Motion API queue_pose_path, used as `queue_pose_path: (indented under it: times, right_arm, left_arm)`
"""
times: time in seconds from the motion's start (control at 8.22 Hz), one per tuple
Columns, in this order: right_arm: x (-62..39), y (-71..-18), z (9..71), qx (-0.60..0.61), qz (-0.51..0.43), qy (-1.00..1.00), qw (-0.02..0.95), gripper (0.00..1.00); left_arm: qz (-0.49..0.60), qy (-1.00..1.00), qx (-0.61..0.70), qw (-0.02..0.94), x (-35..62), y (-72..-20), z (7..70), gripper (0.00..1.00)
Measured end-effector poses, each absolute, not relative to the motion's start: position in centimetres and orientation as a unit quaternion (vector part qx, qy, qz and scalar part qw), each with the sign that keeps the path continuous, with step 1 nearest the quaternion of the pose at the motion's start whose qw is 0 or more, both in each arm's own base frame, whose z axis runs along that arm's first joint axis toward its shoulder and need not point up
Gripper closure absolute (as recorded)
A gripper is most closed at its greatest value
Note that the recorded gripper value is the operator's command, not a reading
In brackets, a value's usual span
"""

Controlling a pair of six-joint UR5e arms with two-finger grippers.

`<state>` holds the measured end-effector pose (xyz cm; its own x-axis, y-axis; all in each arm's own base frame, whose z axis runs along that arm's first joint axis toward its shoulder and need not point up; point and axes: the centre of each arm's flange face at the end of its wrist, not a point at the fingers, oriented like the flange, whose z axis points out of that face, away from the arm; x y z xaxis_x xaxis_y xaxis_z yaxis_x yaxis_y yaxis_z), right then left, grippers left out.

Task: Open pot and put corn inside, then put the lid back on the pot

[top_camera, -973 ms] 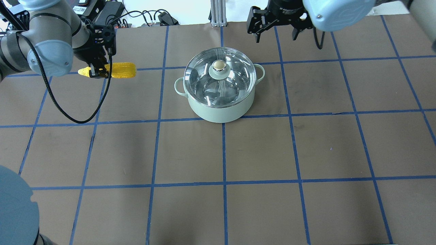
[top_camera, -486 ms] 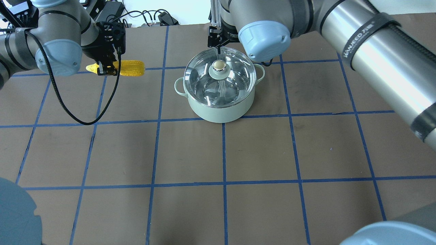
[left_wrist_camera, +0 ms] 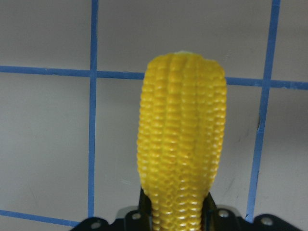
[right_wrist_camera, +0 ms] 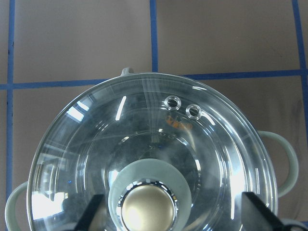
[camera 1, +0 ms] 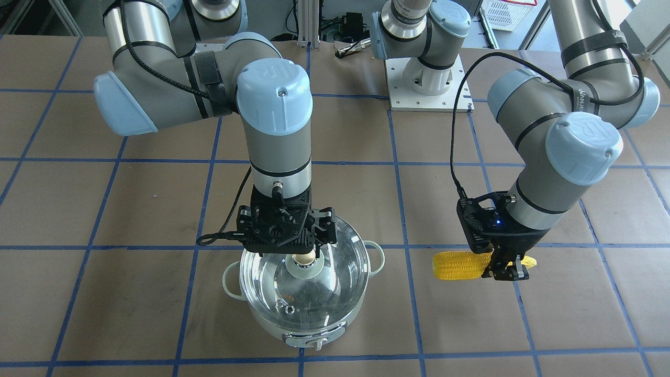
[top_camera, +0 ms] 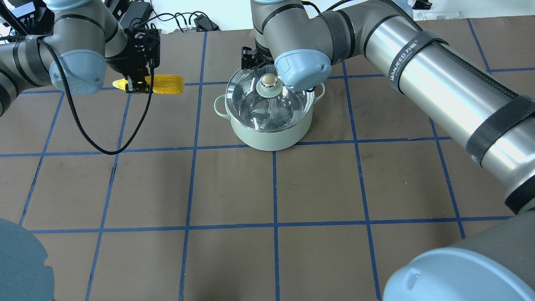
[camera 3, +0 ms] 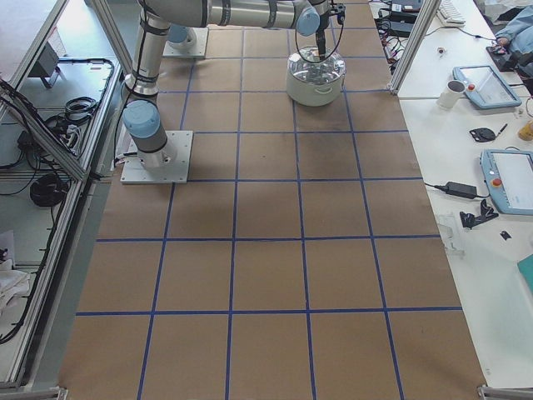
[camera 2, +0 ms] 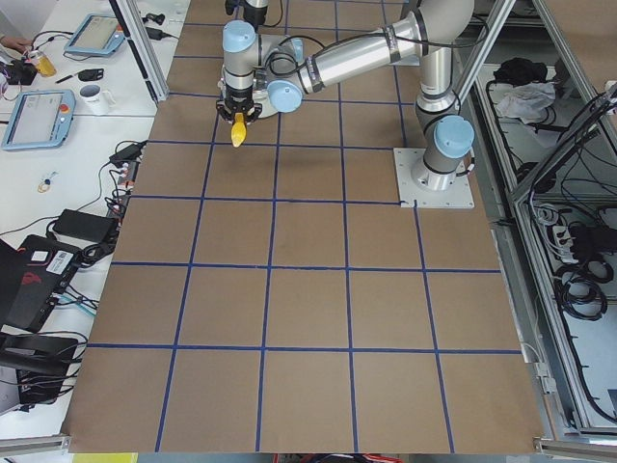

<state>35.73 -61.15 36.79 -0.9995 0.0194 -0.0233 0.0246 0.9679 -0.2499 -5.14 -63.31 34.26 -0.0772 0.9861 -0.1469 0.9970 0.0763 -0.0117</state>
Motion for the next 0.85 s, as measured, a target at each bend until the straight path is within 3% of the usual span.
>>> queue_pose_path:
  times: [0.36, 0.85]
  right_arm:
    - [36.1, -61.4, 35.3, 0.005, -0.121, 0.993, 0.009, 0.13]
    - [36.2, -61.7, 34.6, 0.005, -0.123, 0.992, 0.010, 0.38]
  left_arm:
    - [-0.054, 0.730, 0.680, 0.048, -5.2, -63.3, 34.0, 1.00]
    - [-0.070, 0.728, 0.681, 0.034, -5.8, -63.3, 34.0, 1.00]
